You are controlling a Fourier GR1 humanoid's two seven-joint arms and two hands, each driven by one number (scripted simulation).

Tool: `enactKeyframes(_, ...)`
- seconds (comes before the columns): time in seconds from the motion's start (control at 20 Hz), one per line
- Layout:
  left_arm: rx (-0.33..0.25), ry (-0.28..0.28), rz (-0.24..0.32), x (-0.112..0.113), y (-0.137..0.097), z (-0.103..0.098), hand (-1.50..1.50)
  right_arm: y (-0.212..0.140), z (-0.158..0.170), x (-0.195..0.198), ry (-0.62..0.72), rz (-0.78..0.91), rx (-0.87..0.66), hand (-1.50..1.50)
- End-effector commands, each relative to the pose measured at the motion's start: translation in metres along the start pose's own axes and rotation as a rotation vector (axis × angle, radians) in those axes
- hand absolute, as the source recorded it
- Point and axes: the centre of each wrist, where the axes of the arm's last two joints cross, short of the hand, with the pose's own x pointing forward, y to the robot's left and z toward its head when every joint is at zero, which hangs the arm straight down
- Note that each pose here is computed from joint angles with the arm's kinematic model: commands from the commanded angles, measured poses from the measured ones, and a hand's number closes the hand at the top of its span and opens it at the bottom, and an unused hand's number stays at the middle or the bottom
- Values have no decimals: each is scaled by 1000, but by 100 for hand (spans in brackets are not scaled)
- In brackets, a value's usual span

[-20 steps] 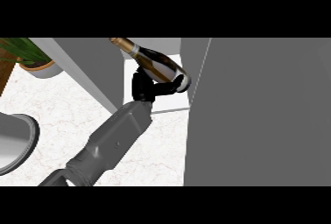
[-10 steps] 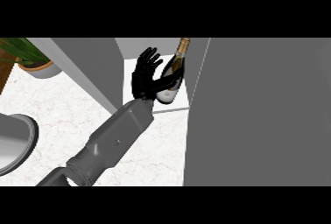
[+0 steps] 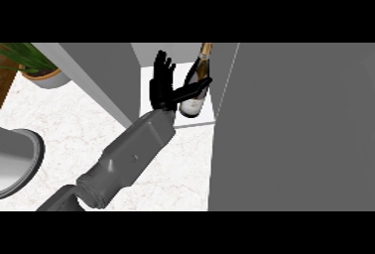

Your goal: Pick up the wine, place it into the cabinet and close the cabinet

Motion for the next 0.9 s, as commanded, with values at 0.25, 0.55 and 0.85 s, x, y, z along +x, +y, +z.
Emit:
enactKeyframes(0.25,-93,-67,-164,3,-11,-1,-150,3,1,-1,6,-25,23,-150)
enactKeyframes(0.55,-115,-105,-127,4,-16,2,-150,-3,6,-5,0,-23,-34,-150)
enactKeyframes(0.85,-121,-126,-87,1,-24,15,-150,-3,11,-5,13,-8,-16,-150)
